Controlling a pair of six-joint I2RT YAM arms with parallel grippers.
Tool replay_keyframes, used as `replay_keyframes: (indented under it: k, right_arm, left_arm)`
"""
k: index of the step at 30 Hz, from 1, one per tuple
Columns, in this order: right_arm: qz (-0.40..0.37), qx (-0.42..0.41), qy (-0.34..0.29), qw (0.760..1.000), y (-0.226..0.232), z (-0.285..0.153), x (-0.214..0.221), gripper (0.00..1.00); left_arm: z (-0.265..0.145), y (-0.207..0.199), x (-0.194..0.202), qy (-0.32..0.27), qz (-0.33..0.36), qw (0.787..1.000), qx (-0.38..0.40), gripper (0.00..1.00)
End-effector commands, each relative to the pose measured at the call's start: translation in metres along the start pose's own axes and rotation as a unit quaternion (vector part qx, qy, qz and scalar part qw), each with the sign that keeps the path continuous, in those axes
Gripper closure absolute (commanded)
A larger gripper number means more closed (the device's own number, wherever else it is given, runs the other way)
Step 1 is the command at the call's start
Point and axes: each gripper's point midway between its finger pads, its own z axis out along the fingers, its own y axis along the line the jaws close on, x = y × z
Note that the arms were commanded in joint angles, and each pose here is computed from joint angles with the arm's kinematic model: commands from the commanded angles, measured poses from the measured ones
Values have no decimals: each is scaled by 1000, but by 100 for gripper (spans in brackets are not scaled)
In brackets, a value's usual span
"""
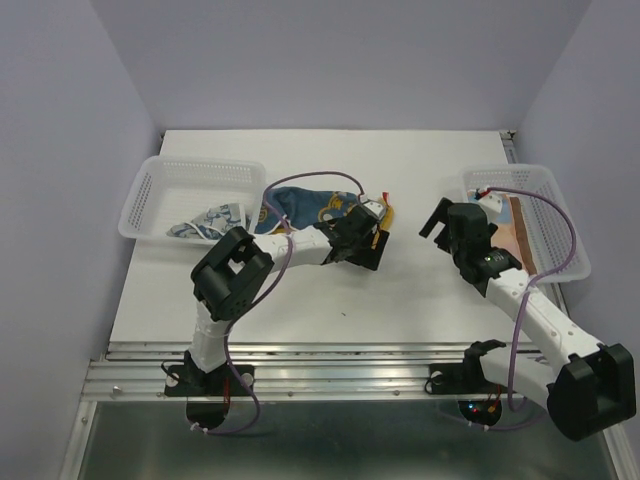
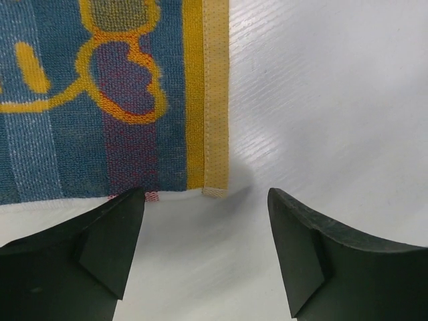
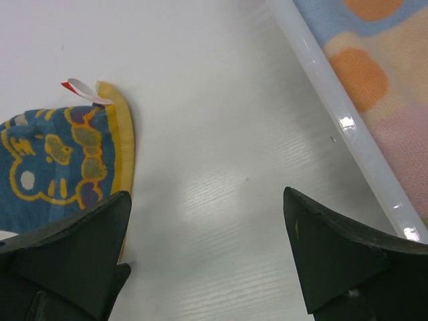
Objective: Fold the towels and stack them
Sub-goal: Flatten out the crumpled towel
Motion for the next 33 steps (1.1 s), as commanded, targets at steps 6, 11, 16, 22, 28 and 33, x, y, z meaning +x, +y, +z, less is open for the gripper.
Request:
replay_keyframes:
  k: [6, 11, 16, 22, 28, 33]
  right_arm:
    - [4, -20, -15, 1000, 17, -1, -17, 0]
    - [0, -20, -18, 1000, 16, 0, -17, 0]
    - [-1, -21, -19, 1000, 17, 0, -17, 0]
    - [1, -20, -23, 1000, 15, -1, -19, 0]
    - [-19, -42, -15, 999, 22, 0, -15, 0]
    - [-72, -142, 37, 987, 54, -4, 6, 0]
  left_arm:
    - [4, 1, -29, -33, 6, 998, -57, 21]
    - [12, 5, -14, -13, 20, 995, -97, 25]
    - [19, 2, 6, 9, 29, 994, -102, 41]
    - [20, 16, 34, 36, 19, 992, -121, 95]
    - [-19, 18, 33, 2, -22, 992, -121, 100]
    - [-64, 12, 31, -42, -56, 993, -92, 100]
